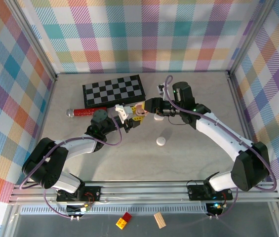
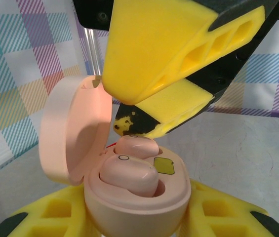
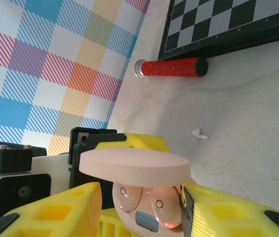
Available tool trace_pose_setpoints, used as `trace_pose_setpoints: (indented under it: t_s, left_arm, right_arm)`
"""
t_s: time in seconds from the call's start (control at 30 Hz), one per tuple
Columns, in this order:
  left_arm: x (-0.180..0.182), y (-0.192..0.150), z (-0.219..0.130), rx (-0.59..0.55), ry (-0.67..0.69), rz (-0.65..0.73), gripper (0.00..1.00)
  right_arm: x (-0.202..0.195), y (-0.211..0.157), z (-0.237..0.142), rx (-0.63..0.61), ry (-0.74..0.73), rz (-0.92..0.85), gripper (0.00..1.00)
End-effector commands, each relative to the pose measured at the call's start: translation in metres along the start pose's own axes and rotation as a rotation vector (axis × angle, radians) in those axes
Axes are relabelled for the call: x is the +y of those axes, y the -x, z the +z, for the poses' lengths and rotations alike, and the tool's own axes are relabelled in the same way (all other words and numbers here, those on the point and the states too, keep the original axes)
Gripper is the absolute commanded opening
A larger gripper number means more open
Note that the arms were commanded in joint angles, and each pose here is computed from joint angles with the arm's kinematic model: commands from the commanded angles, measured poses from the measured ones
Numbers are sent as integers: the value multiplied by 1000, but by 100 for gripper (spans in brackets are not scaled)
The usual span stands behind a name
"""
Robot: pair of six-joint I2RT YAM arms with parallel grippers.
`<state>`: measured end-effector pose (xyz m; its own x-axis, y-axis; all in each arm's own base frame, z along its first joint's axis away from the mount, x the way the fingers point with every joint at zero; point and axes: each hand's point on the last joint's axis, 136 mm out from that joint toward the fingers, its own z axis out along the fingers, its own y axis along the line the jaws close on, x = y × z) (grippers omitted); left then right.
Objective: Insert the wireless bluetooth earbuds into the charging case
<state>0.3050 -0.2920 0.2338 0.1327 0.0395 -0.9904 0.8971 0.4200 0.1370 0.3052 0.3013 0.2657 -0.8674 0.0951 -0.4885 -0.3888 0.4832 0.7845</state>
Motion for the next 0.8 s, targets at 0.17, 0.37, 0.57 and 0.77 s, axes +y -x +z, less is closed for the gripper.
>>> trace_pose_setpoints:
  t_s: [0.17,0.37,0.57,0.77]
  left_arm:
    - [-4,16,3,-58,-29,33,33]
    - [-4,16,2,-59,-29,33,33]
    - [-4,18,1,-62,-24,36,33]
    - [-4,17,1,-61,-21,36,33]
  right_arm:
    - [27,11,0,0,86,-69,45]
    - [15,4,6,35,43,-37,46]
    - [0,-6,6,82,-34,8,46]
    - [3,-11,2,102,-23,5,46]
